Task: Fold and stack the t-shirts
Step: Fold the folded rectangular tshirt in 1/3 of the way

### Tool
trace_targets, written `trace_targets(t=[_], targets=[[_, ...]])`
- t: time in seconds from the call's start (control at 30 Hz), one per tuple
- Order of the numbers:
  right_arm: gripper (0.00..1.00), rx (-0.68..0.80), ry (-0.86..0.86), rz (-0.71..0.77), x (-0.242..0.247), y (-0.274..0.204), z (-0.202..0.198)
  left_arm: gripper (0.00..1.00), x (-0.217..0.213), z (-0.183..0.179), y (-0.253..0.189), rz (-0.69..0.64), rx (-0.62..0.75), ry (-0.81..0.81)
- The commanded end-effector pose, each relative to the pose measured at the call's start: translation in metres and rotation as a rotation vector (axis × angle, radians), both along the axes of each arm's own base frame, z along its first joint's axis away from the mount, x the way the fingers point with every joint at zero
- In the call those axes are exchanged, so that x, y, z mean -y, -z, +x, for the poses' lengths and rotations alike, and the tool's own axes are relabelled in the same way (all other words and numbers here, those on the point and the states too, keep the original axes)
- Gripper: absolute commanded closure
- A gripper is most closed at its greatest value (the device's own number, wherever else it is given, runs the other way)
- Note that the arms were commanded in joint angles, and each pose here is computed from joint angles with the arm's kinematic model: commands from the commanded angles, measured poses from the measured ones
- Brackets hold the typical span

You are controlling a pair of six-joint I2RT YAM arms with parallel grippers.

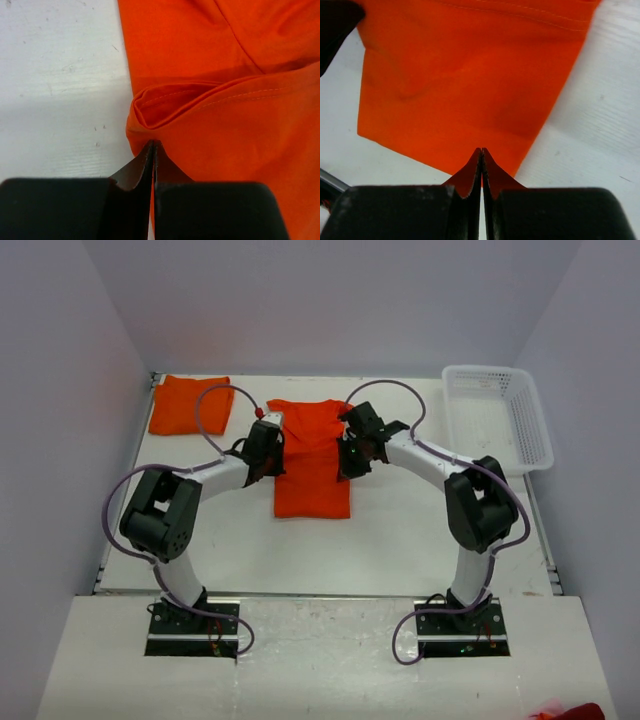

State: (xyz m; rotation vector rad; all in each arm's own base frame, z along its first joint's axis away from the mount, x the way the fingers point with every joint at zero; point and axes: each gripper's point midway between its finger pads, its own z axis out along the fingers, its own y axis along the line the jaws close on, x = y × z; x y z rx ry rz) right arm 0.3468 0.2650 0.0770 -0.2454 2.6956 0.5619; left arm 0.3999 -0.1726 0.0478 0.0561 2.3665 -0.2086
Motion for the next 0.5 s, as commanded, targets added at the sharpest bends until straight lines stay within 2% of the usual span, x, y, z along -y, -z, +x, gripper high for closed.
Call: trace_targets(t=[0.0, 0.13, 0.2, 0.47], targets=[[1.00, -0.004, -0.070, 0.083, -0.034, -0.006, -0.003, 1.00, 0.014, 0.033, -0.024, -0.061, 0.107, 0.031], [1.00, -0.050, -0.132, 0.199, -0.061, -0.010, -0.012, 1.00, 0.019, 0.045, -0.022, -0.091, 0.115, 0.043], [1.00, -0.080, -0.127, 0.206, -0.066, -0.003, -0.014, 1.00, 0.024, 0.050, -0.023, -0.101, 0.120, 0.054], [1.00, -0.153, -0.031, 0.105, -0.050, 0.039, -0.026, 1.00, 0.024, 0.068, -0.018, -0.124, 0.123, 0.055]])
